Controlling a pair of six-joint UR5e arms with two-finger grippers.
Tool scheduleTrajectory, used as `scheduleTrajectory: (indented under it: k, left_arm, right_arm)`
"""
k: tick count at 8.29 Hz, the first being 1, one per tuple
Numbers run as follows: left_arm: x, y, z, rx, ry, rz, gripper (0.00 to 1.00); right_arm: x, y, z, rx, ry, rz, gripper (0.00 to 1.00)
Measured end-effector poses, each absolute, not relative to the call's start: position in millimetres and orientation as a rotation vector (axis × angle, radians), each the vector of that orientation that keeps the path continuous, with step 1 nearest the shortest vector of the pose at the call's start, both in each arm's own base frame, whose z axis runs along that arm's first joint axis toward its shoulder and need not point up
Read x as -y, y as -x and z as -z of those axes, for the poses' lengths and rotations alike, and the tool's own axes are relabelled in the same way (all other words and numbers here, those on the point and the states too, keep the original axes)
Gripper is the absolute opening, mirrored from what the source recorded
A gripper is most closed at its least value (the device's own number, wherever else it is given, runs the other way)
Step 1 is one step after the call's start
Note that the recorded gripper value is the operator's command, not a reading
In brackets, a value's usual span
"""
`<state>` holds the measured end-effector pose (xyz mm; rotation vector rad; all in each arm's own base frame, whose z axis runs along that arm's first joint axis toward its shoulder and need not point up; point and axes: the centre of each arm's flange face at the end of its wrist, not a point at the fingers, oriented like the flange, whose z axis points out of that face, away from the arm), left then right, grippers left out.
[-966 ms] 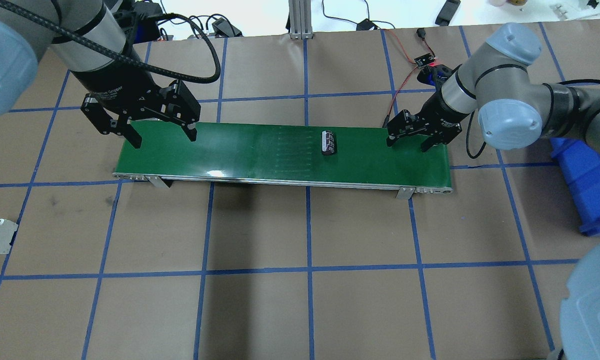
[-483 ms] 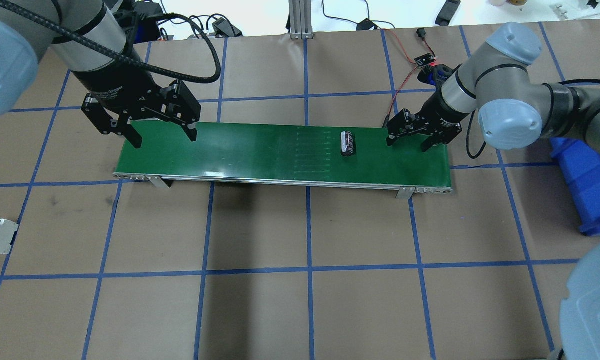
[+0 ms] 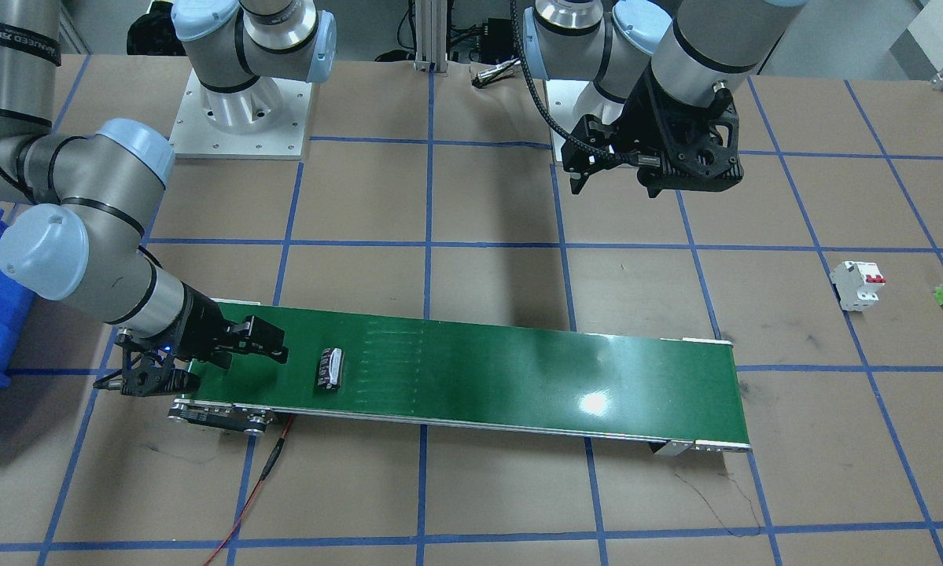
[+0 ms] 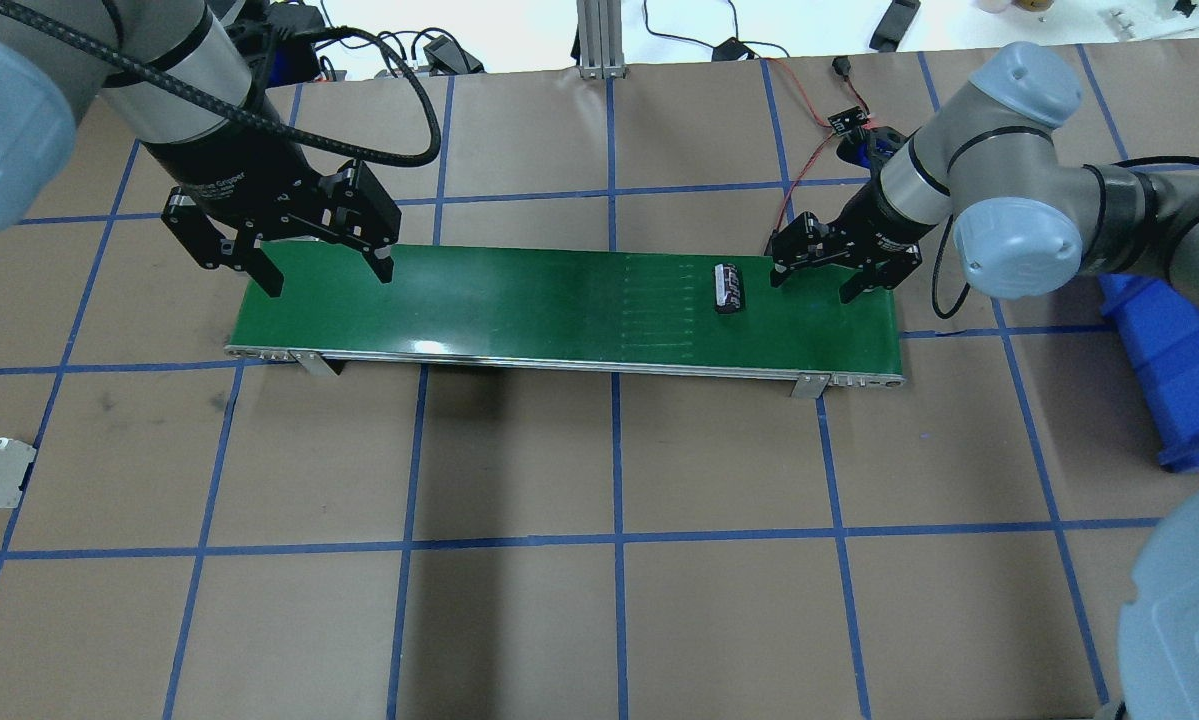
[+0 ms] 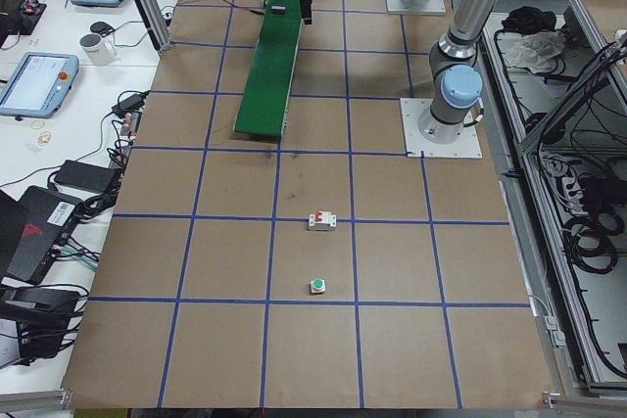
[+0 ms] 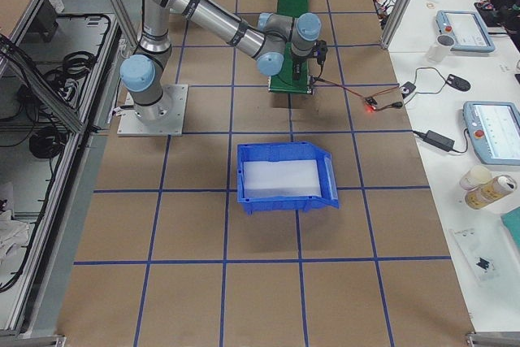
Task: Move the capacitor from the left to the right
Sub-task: 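Lower the right gripper onto the capacitor on the belt and close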
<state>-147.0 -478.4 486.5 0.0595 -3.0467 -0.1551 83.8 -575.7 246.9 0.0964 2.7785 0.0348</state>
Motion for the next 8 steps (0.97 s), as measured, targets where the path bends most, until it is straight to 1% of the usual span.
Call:
scheduleTrajectory:
  k: [1,2,3,5,6,7,8]
  left_arm:
    - [478.4,147.0,-486.5,3.047,-0.059,0.155,1.0]
    - [478.4,147.0,-486.5,3.047,-0.059,0.155,1.0]
    - [478.4,147.0,-486.5,3.047,-0.059,0.155,1.0]
    - [478.4,147.0,-486.5,3.047,-0.059,0.155,1.0]
    - [478.4,147.0,-486.5,3.047,-0.059,0.155,1.0]
    - [478.4,147.0,-486.5,3.047,-0.059,0.155,1.0]
    - [478.4,147.0,-486.5,3.047,-0.059,0.155,1.0]
  right_arm:
    - [575.8,-88.1,-248.4,-2.778,-0.109,-0.035,0.98]
    - [575.7,-95.4,-249.9,-2.779,-0.104,-0.034,0.95]
    - [575.6,-101.4,-250.8,-2.78,-0.094,-0.031,0.89]
    - [575.3,-104.5,-250.1,-2.8,-0.084,-0.031,0.72]
    - [575.1,-102.8,-249.3,-2.825,-0.083,-0.034,0.6]
    - [574.7,-101.4,-248.4,-2.842,-0.081,-0.037,0.5]
    - [574.1,-100.4,-247.5,-2.855,-0.078,-0.041,0.42]
